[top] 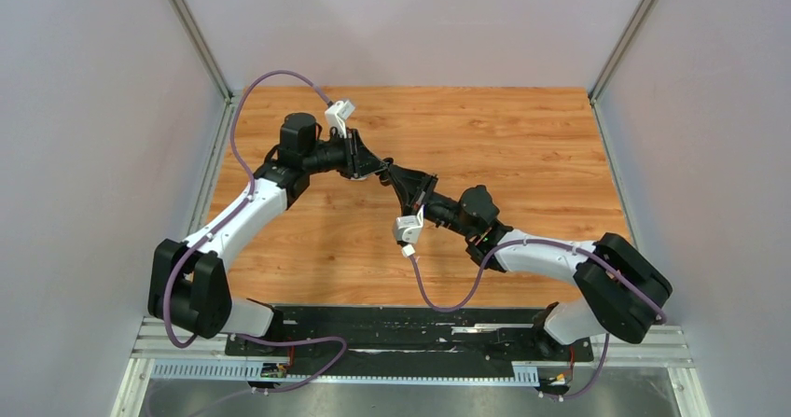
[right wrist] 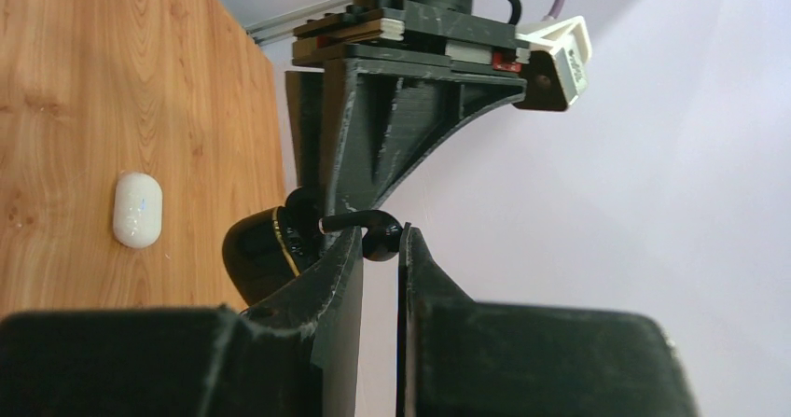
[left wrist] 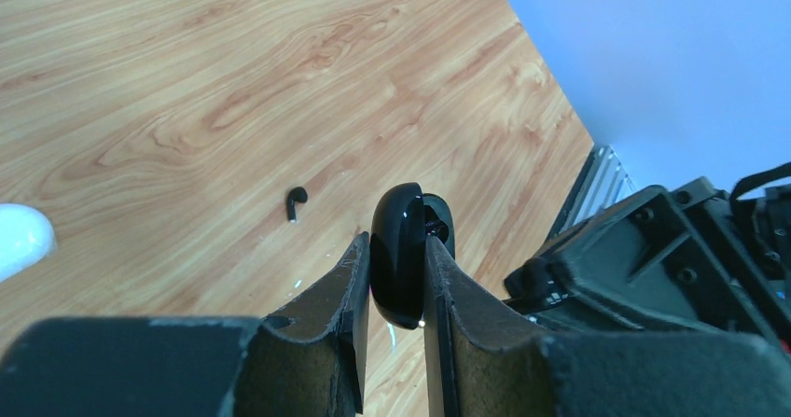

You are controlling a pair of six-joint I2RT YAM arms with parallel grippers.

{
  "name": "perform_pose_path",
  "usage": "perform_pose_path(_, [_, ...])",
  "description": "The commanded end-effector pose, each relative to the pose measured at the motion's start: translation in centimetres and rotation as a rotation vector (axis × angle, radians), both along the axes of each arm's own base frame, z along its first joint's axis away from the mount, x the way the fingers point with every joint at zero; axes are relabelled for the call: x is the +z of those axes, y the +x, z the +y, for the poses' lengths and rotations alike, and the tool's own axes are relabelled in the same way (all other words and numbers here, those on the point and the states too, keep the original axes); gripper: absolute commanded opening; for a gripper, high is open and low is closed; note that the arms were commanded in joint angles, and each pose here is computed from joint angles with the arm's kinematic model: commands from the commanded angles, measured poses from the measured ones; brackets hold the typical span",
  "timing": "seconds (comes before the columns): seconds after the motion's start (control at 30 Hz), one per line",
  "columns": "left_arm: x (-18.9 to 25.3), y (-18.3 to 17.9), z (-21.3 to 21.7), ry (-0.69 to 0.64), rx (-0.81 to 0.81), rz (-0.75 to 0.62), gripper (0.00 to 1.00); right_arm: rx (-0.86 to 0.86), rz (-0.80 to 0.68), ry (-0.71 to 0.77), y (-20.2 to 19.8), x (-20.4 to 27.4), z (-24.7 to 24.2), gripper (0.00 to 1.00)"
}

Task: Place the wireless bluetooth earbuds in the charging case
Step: Place the earbud in the charging case.

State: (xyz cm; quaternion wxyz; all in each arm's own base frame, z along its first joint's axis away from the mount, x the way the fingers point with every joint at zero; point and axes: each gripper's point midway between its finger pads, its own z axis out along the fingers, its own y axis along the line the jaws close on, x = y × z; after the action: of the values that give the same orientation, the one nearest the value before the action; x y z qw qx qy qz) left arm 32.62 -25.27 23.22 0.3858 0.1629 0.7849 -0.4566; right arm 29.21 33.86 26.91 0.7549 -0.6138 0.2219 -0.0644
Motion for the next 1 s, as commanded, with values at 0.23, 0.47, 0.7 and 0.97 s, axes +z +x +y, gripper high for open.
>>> perform_pose_path(0.23, [3.1,-1.6,-0.8,-0.072,-0.097,-0.094,0.0,0.048,-0.129,-0.003,-0.8,0.9,0.9,0.0])
perform_pose_path(0.47, [3.0,-1.8,-0.9,-0.071,-0.108,-0.095,0.0,0.04,-0.152,-0.03,-0.4,0.5,1.1,0.0])
perform_pose_path(0.7, [3.0,-1.7,-1.0,-0.072,-0.111,-0.096,0.0,0.031,-0.166,-0.061,-0.2,0.1,0.9,0.0])
perform_pose_path(0.97, [3.0,-1.6,-1.0,-0.075,-0.109,-0.096,0.0,0.026,-0.161,-0.099,-0.1,-0.5,0.8,0.0])
